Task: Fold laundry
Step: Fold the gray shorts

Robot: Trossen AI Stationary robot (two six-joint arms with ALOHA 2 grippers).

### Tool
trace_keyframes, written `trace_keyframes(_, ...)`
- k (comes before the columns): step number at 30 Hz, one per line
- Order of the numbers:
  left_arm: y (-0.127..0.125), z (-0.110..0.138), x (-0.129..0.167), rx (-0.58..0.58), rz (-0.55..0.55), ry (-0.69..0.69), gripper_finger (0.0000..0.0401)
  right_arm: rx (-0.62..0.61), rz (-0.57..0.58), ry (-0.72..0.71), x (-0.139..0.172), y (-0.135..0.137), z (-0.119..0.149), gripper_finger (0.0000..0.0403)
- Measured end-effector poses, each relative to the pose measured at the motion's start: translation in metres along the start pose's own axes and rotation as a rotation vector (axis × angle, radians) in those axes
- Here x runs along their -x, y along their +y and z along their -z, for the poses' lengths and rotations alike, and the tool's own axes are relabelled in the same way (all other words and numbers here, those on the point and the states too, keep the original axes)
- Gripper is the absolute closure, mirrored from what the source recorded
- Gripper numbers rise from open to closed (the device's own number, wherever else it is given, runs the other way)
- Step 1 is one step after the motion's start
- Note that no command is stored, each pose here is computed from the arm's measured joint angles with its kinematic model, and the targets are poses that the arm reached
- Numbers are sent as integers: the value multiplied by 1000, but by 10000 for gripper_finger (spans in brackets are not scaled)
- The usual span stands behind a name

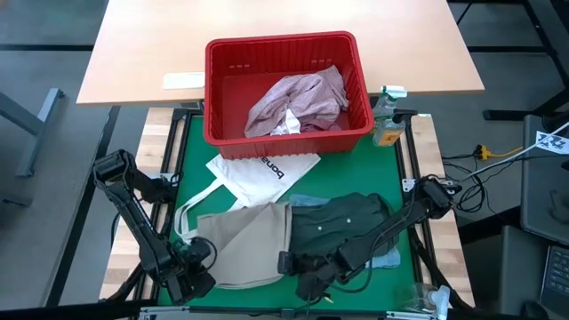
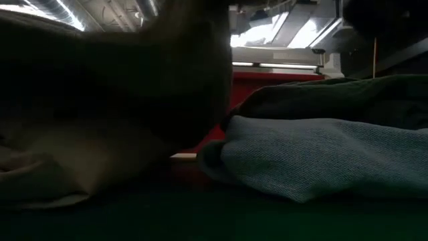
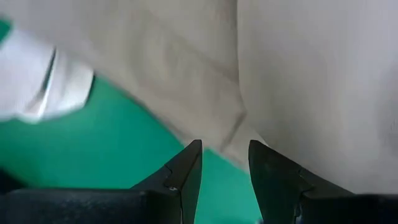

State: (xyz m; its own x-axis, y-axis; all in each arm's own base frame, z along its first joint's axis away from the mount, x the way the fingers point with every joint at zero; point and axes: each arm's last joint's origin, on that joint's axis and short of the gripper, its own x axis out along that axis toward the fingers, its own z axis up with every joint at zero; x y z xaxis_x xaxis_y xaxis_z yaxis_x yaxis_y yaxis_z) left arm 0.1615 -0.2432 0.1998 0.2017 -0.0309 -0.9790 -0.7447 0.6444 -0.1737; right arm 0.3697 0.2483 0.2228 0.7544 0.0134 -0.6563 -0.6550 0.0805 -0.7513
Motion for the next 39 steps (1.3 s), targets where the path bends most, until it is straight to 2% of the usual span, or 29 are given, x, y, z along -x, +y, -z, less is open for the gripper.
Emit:
trace_keyframes(6,1,4,0,60,-46,144,275,-112,124,-92,-6,-33,13,390)
trace_keyframes(12,2,5,1,82,-63,188,275,-234,259,-185,-25,-68,53,378)
trace_keyframes(17,2,6,1,127,-72,190,275,-280,310,-288,-50,-84,90,385)
trace_keyframes(20,3,9,1,158,-95,247,275,-300,355,-321,-66,-89,110,390)
trace_keyframes(25,4,15,3,168,-163,424,275,-329,458,-342,-91,-92,141,376)
trace_keyframes(29,3,18,5,161,-183,541,275,-352,485,-301,-111,-88,167,371)
trace_keyframes(33,-2,21,6,147,-157,628,275,-372,477,-253,-129,-80,190,370)
trace_keyframes(39,-9,23,7,133,-78,657,275,-389,446,-209,-145,-69,209,369)
